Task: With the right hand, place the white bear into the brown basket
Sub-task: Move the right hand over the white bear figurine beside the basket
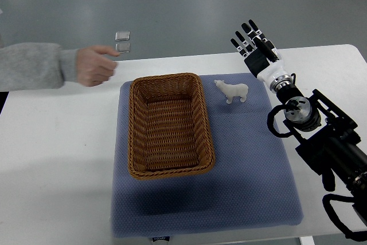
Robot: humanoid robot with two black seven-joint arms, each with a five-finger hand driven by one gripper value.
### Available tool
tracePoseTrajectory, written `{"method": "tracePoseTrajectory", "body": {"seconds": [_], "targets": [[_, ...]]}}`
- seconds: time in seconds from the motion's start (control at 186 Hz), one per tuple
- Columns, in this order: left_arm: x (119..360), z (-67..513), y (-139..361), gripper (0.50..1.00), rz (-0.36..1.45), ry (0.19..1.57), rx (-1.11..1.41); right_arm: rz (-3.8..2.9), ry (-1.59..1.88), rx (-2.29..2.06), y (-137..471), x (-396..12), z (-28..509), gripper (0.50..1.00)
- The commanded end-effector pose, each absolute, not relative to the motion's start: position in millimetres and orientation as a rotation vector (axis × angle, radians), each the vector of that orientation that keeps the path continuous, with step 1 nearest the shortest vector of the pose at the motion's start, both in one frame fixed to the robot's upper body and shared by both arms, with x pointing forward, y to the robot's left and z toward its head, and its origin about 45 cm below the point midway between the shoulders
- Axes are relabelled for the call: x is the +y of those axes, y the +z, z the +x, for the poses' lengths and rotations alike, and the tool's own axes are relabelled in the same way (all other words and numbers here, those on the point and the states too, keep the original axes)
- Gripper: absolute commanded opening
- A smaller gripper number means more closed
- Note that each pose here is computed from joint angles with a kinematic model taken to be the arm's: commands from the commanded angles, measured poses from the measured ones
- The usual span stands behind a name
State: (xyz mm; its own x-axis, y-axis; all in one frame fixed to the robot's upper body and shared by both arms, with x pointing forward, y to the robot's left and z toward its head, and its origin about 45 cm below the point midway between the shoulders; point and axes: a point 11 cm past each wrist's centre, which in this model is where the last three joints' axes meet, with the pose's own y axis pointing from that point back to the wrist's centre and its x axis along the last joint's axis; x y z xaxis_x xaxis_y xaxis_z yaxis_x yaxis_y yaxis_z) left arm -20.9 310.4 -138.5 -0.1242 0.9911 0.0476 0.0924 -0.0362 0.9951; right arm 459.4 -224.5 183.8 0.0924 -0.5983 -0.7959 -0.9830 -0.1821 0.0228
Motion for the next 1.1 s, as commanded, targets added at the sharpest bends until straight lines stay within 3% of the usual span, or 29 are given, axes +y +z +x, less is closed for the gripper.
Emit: {"method": "tracePoseTrajectory", "body": {"seconds": [0.0, 0.445, 0.595, 0.692, 0.906, 1.094], "targets": [[310.5, -20.9, -138.5, 1.000, 1.245, 1.290, 1.350, -1.842, 0.934, 1.548, 184.5, -224.3, 459.8, 0.928], [311.0, -21.0, -138.4, 1.000, 1.245, 1.293, 1.351, -1.893, 0.920, 1.551, 186.3, -220.5, 460.3, 0.928], [311.5, -21.1, -138.4, 1.000, 1.246, 1.294, 1.350, -2.109, 0.775, 1.585, 201.6, -218.3, 467.5, 0.928], [311.5, -21.1, -138.4, 1.000, 1.246, 1.294, 1.350, -2.361, 0.531, 1.657, 217.8, -227.7, 475.3, 0.928], [312.5, -21.2, -138.4, 1.000, 1.249, 1.296, 1.349, -3.115, -0.357, 1.702, 246.0, -235.8, 488.4, 0.928], [312.0, -21.1, -138.4, 1.000, 1.247, 1.295, 1.350, -3.685, -1.211, 1.358, 257.7, -234.9, 484.1, 0.928]]}}
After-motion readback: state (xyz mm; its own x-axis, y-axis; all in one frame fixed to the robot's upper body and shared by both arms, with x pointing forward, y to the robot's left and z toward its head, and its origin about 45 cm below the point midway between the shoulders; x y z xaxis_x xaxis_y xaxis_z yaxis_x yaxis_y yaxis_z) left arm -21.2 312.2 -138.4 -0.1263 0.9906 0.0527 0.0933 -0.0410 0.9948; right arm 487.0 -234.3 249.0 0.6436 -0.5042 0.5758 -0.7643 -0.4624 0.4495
